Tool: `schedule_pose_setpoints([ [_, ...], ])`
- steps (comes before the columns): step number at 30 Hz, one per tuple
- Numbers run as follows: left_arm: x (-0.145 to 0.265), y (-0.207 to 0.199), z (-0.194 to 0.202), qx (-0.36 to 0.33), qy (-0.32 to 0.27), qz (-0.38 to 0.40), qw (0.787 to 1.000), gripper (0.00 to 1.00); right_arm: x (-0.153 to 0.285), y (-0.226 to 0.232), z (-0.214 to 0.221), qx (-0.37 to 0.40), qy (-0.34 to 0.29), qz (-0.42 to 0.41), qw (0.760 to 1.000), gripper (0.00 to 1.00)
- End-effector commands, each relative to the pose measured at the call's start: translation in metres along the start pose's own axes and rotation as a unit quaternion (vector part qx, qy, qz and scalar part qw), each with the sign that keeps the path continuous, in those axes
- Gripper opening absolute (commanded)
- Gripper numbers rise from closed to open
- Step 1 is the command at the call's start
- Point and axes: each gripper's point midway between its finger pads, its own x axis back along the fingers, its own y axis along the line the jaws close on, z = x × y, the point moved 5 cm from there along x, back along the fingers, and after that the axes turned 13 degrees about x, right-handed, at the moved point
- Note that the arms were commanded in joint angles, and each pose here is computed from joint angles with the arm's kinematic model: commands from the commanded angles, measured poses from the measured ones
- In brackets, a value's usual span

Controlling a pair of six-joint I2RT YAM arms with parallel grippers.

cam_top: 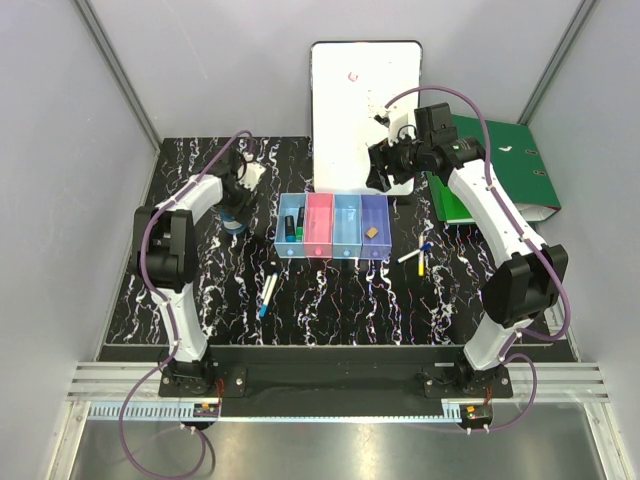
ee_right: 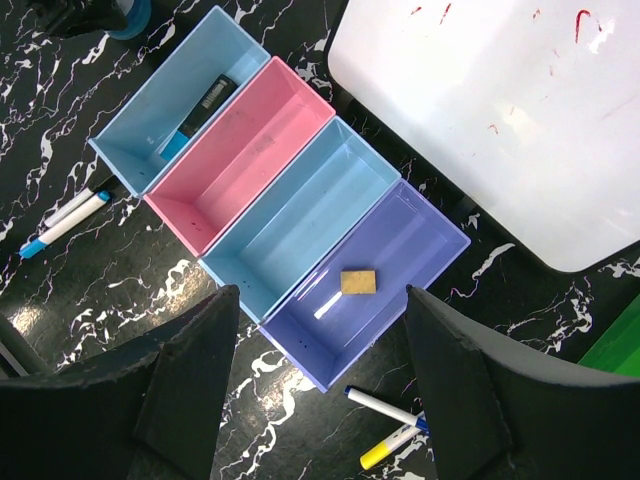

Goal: Sort the stationery into containers
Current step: Pick up the stationery from the center of the board.

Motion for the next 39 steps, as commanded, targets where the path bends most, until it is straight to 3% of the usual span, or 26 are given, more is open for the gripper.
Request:
schedule_pose_setpoints([
  [1,0.006,0.004,-0.014,-0.013,-0.010,0.007,1.000,0.78,0.016,0.007,-0.016,0.010,-0.029,0.000,1.000,0.75],
  [2,0.006,0.003,-0.013,-0.013,-0.006,0.008,1.000,0.76,0.016,0.008,-0.016,0.011,-0.030,0.000,1.000,0.75],
  [3,0.006,0.004,-0.015,-0.015,-0.007,0.009,1.000,0.65,0.017,0.008,-0.016,0.011,-0.029,0.001,1.000,0.75],
  [5,0.006,0.004,-0.013,-0.016,-0.001,0.010,1.000,0.55,0.016,0.009,-0.015,0.011,-0.028,0.000,1.000,0.75],
  [6,0.005,0.004,-0.013,-0.018,0.000,0.009,1.000,0.43,0.017,0.009,-0.015,0.012,-0.028,0.001,1.000,0.75],
  [10,0.003,0.005,-0.010,-0.025,0.013,0.007,1.000,0.19,0.017,0.010,-0.014,0.012,-0.026,0.001,1.000,0.75],
  [15,0.013,0.006,-0.016,-0.022,0.002,0.005,1.000,0.00,0.017,0.010,-0.015,0.013,-0.028,0.001,1.000,0.75],
  [20,0.053,-0.004,-0.040,-0.002,-0.063,0.041,0.997,0.00,0.020,0.014,-0.012,0.003,-0.027,-0.003,1.000,0.76],
  [25,0.125,-0.016,-0.066,0.010,-0.157,0.081,0.984,0.00,0.026,0.025,-0.012,-0.004,-0.036,-0.024,0.999,0.82],
  [35,0.291,-0.054,-0.096,-0.022,-0.356,0.134,0.925,0.00,0.052,0.040,-0.053,-0.030,-0.096,-0.069,0.993,0.98],
  [39,0.330,-0.085,-0.091,-0.065,-0.405,0.155,0.899,0.00,0.069,0.061,-0.077,-0.055,-0.137,-0.156,0.977,1.00],
])
